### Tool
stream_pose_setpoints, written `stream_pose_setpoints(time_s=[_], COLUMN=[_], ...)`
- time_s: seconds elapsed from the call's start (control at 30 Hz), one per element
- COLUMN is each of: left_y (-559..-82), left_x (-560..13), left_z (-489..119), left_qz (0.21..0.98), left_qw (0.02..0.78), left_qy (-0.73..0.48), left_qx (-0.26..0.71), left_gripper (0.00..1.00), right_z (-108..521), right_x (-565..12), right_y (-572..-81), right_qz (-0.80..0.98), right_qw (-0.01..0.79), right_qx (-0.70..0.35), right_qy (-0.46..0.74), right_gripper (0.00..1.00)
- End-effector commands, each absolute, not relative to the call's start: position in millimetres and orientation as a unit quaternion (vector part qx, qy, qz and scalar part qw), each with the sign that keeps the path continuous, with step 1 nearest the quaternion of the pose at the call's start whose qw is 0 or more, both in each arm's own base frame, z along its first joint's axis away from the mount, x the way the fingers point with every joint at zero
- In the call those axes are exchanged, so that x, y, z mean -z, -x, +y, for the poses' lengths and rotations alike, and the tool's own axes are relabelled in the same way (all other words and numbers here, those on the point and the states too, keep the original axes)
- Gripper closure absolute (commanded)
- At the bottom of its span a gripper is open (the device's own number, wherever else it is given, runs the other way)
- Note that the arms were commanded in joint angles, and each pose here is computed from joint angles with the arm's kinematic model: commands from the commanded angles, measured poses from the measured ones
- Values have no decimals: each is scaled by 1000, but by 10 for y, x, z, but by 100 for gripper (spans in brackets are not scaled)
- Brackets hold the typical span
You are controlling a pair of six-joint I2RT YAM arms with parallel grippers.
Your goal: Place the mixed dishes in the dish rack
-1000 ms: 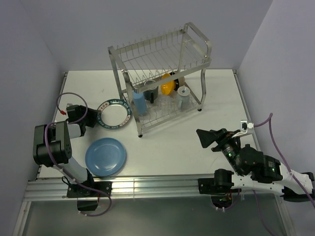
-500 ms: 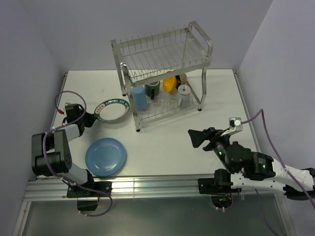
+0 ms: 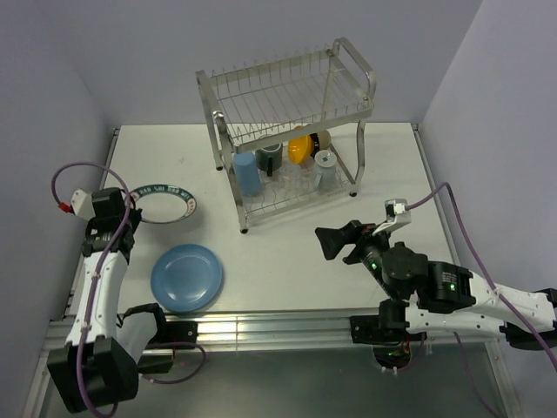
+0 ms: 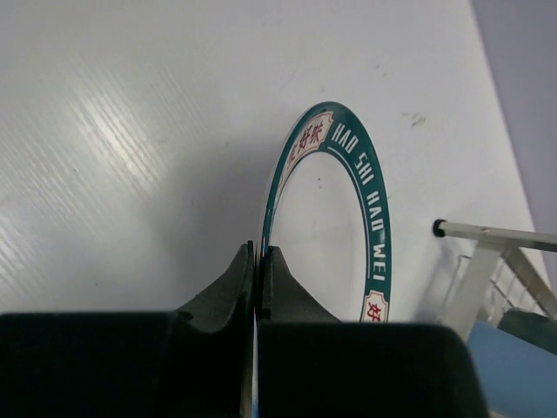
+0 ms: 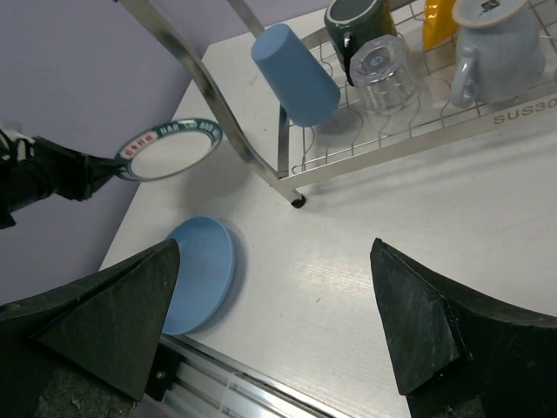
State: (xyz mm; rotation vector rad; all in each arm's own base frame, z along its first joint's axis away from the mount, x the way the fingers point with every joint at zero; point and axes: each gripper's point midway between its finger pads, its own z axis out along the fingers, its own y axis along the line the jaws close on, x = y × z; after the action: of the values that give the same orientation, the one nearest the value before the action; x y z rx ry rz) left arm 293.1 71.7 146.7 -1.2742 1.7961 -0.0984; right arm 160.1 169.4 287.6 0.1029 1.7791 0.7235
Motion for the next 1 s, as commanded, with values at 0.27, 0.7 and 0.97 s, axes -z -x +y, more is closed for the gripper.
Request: stream_pose_setpoints(time_s=[0.27, 0.7, 0.97], left_y=[-2516, -1454, -1094], left_x=[-3013, -5157, -5408], left_z=[701, 51, -321], left_qz=[643, 481, 455], left_qw=[594, 801, 820], left_qy=[478, 271, 182], left_qx=[82, 231, 295], left_gripper=[100, 100, 100], right_z=[2533, 3177, 3367], right_x=[-3568, -4153, -4745], right_y=[-1525, -1340, -1073], right_qz=[741, 695, 619], right_qw=[512, 386, 373], right_qx=[-434, -601, -670], right_qy=[-5, 83, 167], right_gripper=[2, 2, 2])
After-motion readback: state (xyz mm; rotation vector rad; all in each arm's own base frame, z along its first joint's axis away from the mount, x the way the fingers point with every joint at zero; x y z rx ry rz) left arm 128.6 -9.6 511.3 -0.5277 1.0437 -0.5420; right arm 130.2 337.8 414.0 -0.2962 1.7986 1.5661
